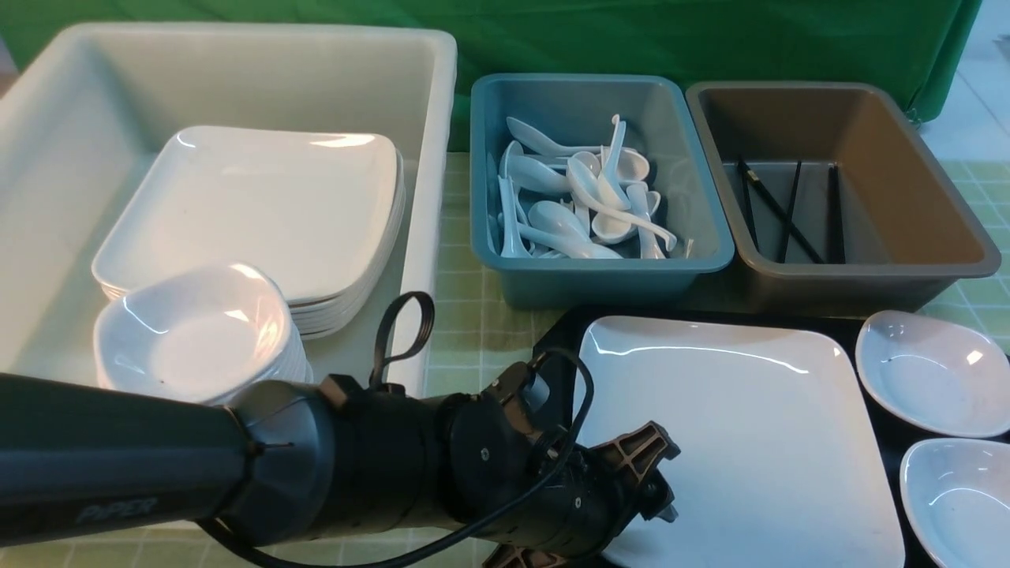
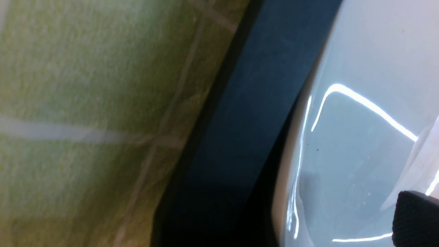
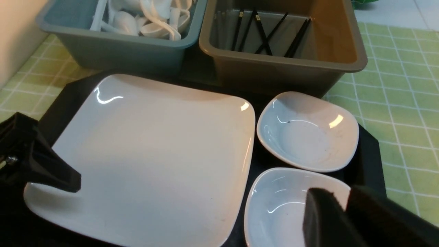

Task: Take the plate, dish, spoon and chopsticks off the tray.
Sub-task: Use the left arm to grab a plate from the dinner plate

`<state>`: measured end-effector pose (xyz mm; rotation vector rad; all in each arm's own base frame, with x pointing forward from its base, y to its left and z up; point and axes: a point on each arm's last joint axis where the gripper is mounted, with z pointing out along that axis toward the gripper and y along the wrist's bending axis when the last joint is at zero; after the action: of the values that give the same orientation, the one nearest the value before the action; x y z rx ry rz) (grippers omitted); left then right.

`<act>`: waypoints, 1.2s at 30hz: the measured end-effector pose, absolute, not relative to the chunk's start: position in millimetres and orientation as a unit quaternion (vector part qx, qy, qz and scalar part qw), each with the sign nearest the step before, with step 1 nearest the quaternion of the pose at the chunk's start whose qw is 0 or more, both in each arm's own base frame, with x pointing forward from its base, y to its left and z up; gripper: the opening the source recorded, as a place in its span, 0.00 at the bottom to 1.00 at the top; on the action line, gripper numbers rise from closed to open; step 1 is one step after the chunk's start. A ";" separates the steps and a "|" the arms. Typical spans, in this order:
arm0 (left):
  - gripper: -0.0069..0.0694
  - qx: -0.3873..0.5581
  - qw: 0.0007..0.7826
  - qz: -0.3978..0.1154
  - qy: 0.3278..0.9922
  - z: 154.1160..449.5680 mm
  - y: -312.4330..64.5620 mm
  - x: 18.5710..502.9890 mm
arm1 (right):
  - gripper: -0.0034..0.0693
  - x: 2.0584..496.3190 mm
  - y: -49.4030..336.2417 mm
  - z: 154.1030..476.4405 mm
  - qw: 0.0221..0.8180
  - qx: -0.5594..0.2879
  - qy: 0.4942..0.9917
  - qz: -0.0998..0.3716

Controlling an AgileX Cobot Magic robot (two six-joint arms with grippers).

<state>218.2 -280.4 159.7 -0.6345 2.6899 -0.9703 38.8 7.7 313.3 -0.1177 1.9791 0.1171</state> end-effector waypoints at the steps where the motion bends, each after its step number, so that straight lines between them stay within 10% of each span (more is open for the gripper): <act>1: 0.71 -0.218 0.110 -0.331 0.912 159.4 -280.5 219.1 | 0.19 38.8 7.7 313.3 0.546 -0.050 0.835 0.049; 10: 0.62 -0.237 0.118 -0.328 0.907 150.5 -282.6 224.0 | 0.19 38.8 7.7 313.4 0.547 -0.050 0.834 0.049; 19: 0.18 -0.246 0.113 -0.321 0.908 144.2 -281.4 223.6 | 0.19 38.8 7.7 313.4 0.547 -0.050 0.835 0.049; 36: 0.11 -0.145 0.109 -0.373 0.910 206.1 -286.5 185.1 | 0.22 38.6 7.7 312.9 0.544 -0.050 0.836 0.049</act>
<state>185.1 -286.5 206.1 -0.4251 2.6757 -1.0972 38.6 7.7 312.9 -0.1181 1.9833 0.1170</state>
